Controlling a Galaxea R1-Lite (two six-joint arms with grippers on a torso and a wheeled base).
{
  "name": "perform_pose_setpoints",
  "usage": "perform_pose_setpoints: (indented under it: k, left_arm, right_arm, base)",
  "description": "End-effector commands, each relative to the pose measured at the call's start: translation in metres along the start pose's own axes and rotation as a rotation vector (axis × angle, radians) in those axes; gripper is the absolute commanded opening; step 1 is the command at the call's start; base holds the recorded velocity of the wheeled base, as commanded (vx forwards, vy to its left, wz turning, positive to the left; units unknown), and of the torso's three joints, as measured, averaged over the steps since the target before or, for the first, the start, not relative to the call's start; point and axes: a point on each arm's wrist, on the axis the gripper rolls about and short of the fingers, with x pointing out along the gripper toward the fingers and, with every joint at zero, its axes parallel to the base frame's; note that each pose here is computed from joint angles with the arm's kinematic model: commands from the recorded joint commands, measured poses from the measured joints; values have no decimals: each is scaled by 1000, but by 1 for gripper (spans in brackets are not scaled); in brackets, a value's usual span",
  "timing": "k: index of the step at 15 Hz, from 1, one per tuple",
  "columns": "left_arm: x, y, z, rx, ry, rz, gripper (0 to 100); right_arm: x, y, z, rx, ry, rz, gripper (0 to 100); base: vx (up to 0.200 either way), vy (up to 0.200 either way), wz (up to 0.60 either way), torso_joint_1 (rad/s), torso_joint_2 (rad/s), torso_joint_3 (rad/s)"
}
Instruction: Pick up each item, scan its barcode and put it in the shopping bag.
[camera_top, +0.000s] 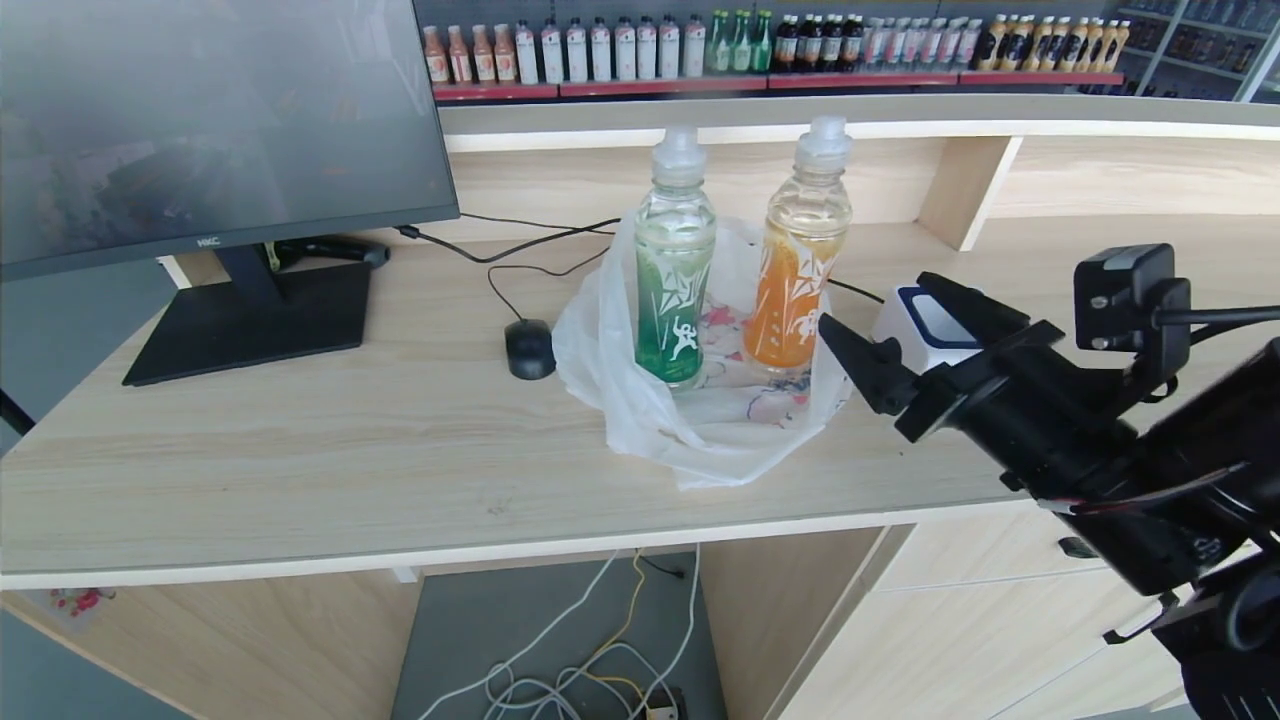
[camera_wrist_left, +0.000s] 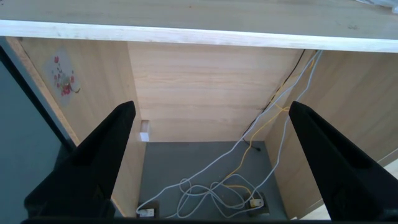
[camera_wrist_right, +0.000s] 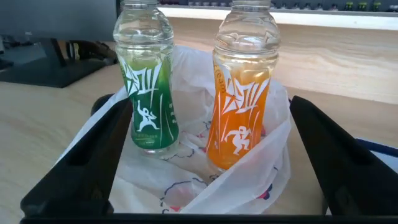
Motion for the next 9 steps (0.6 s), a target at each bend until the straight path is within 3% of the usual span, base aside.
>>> perform_pose_setpoints:
  k: [1, 5, 9]
  left_arm:
    - [0, 0, 0, 0, 0, 0, 100]
    - [0, 0, 0, 0, 0, 0, 100]
    - [0, 0, 0, 0, 0, 0, 100]
  right_arm:
    - [-44, -1, 36, 12, -73, -11, 100]
    - [-104, 1, 48, 28, -80, -27, 100]
    - [-146, 4, 40, 46, -20, -26, 100]
  base:
    - [0, 0, 0, 0, 0, 0]
    - [0, 0, 0, 0, 0, 0]
    - [0, 0, 0, 0, 0, 0]
